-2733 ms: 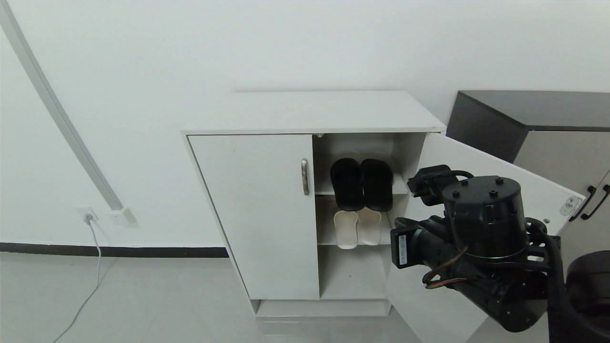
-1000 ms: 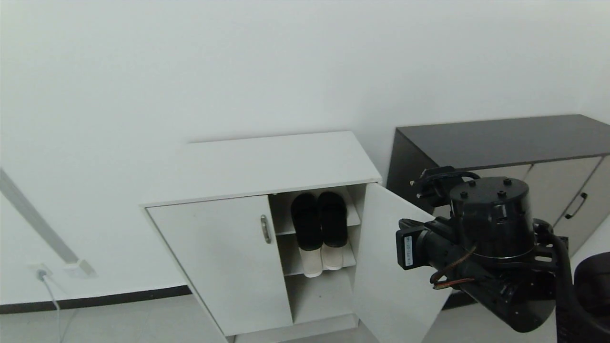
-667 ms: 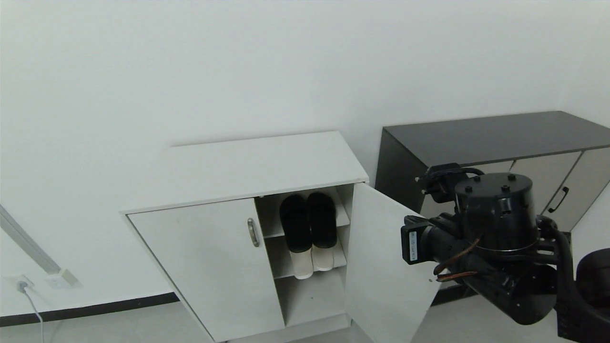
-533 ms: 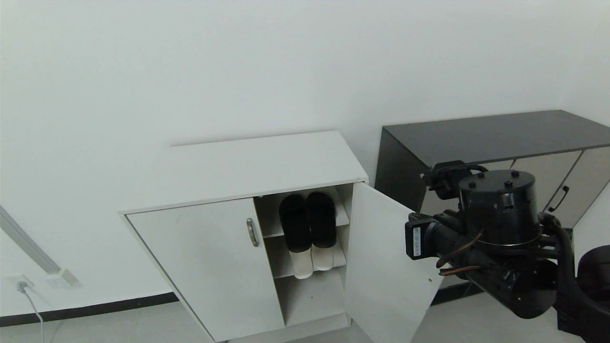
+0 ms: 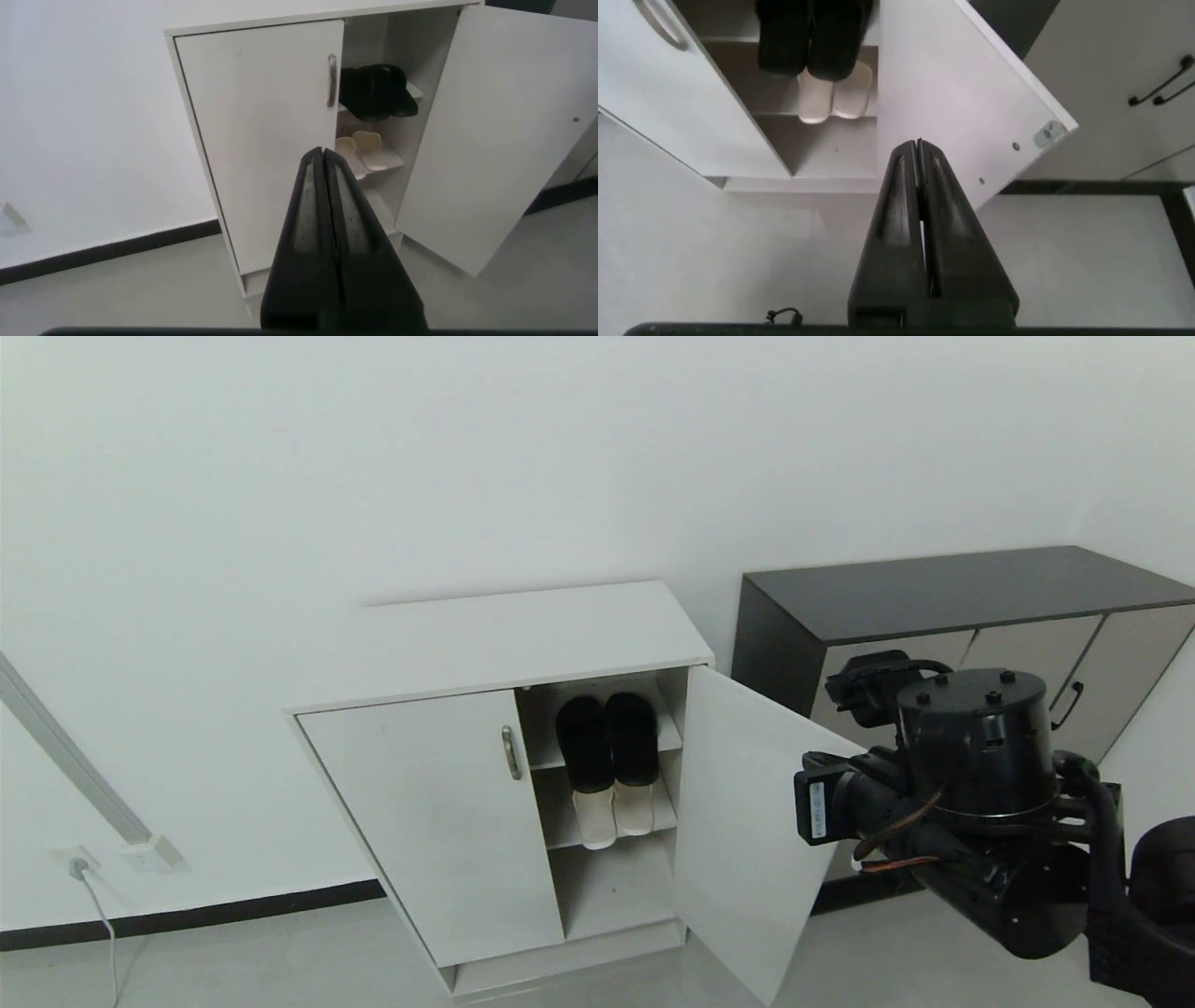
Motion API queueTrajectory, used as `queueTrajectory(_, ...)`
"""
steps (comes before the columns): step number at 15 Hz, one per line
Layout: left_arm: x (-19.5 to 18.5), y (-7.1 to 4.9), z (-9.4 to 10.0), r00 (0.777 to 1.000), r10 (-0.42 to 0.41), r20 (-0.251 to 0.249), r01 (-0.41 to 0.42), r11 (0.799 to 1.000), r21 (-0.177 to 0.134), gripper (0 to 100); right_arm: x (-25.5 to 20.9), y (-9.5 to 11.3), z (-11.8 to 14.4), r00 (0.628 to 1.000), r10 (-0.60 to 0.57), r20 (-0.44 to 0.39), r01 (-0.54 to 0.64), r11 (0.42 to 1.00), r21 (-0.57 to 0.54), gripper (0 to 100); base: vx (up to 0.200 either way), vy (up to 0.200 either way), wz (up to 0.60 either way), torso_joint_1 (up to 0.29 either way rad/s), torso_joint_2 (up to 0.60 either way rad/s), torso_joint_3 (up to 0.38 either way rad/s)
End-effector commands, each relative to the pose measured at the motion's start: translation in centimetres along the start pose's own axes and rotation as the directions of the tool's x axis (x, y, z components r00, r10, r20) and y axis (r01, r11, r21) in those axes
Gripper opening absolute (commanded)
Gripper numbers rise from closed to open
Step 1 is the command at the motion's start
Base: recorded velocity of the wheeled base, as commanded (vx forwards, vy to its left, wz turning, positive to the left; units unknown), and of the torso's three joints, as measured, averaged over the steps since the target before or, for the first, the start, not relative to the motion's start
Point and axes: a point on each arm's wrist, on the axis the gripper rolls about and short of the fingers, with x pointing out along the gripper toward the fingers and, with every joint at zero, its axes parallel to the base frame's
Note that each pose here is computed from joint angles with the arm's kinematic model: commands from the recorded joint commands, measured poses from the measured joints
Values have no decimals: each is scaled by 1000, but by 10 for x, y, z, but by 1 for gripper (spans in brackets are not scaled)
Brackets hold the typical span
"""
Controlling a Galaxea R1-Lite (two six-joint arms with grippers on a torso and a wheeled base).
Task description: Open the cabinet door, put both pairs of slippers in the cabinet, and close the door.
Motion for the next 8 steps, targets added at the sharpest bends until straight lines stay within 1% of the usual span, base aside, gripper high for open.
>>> queueTrajectory(1,0,0,0,1000,0,0,0,1000,0,0,25,-5,0,998,-64,-18,65,998,7,0,0,0,0,0,0,0)
queueTrajectory(3,0,0,0,1000,0,0,0,1000,0,0,48,-19,9,994,-109,-12,109,993,39,0,0,0,0,0,0,0)
queueTrajectory(4,0,0,0,1000,0,0,0,1000,0,0,69,-29,16,988,-152,-4,152,986,63,0,0,0,0,0,0,0)
queueTrajectory(5,0,0,0,1000,0,0,0,1000,0,0,92,-42,24,982,-191,5,190,978,92,0,0,0,0,0,0,0)
queueTrajectory(6,0,0,0,1000,0,0,0,1000,0,0,103,-50,29,983,-185,12,182,978,105,0,0,0,0,0,0,0)
queueTrajectory(8,0,0,0,1000,0,0,0,1000,0,0,117,-59,30,986,-168,4,166,980,111,0,0,0,0,0,0,0)
